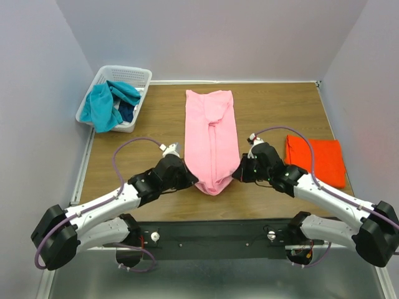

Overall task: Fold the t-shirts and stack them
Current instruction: Fold the tshirt

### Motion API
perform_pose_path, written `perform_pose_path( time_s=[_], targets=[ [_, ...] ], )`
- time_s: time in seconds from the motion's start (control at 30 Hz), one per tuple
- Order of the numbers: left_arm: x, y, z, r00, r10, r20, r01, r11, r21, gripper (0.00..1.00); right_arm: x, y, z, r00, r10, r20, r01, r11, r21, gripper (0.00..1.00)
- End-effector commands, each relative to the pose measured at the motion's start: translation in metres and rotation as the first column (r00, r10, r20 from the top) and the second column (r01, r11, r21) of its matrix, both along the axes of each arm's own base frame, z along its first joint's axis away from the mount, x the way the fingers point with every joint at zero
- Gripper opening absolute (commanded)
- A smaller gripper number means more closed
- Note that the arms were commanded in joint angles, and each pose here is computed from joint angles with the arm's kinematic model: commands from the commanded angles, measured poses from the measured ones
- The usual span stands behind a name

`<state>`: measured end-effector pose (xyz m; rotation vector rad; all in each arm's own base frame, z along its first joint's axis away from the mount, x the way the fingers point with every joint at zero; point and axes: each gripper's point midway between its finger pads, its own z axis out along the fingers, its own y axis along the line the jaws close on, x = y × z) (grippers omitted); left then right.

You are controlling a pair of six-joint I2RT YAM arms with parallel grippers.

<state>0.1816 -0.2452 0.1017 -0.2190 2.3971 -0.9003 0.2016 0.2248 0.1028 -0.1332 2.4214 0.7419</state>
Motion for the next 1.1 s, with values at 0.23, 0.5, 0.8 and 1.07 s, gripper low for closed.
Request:
perform_pose_path(
  time_s=[0.23,0.5,0.8,1.07],
  targets=[
    [0.086,-0.002,0.051,0.981,0.087,0.174,-0.099,0.993,0.059,0.0,0.079,-0.004,0.045,0.958,-0.16,0.238,0.193,0.974,-0.122,0.01],
    [0.132,0.006,0.06,0.975,0.096,0.202,-0.114,0.991,0.077,0.0,0.121,0.003,0.056,0.939,-0.171,0.299,0.236,0.952,-0.196,0.01],
    [0.178,0.015,0.071,0.964,0.094,0.249,-0.13,0.983,0.13,0.0,0.159,0.005,0.067,0.925,-0.192,0.327,0.27,0.939,-0.214,0.01],
    [0.21,0.019,0.059,0.968,0.076,0.237,-0.121,0.976,0.18,0.0,0.186,-0.006,0.055,0.929,-0.212,0.303,0.288,0.929,-0.233,0.01]
  ],
)
